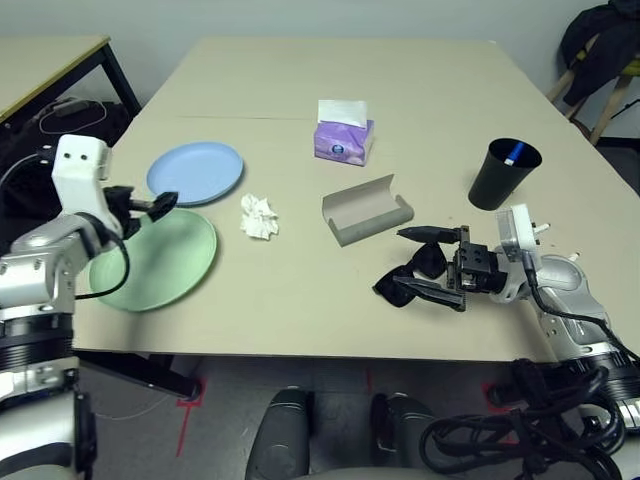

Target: Organize and tidy the items on the table.

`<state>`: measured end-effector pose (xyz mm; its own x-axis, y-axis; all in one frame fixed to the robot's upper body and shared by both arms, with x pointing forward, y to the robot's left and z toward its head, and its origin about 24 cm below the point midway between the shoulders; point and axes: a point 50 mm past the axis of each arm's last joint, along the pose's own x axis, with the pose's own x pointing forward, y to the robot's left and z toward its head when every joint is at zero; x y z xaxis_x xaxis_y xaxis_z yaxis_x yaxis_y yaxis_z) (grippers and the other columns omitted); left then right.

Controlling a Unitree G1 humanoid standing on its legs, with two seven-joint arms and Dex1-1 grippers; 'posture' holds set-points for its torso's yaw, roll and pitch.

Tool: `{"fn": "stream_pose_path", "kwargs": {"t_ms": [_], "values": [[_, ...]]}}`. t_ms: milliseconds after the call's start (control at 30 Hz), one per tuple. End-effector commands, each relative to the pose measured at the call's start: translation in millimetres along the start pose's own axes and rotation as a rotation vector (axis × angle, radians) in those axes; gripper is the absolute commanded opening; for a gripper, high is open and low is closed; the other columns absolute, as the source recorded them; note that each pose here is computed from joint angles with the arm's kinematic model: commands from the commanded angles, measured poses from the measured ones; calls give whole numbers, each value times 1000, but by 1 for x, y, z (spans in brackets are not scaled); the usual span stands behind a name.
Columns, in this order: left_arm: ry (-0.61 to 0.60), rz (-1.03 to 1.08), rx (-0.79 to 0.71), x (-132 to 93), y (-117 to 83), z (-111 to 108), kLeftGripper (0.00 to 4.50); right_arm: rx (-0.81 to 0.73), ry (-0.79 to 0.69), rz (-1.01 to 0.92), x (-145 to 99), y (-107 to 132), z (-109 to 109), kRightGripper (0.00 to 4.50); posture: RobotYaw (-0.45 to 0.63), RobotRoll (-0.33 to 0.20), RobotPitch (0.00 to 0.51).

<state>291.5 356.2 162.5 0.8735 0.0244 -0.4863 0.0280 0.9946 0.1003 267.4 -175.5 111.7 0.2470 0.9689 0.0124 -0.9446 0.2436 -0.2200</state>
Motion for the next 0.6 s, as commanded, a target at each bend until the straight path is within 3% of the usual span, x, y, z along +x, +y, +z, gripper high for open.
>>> {"fn": "stream_pose_path", "kwargs": {"t_ms": [33,400,600], "values": [[84,2,-14,-2,11,-6,4500,0,5,2,1,3,-2,4473,139,0,90],[197,70,-56,-11,44,-20,4500,11,4,-7,3,6,-2,4473,140,0,97],[231,82,-96,-15,49,-31,4500,14,-2,-8,6,7,0,4473,141,0,96]]}}
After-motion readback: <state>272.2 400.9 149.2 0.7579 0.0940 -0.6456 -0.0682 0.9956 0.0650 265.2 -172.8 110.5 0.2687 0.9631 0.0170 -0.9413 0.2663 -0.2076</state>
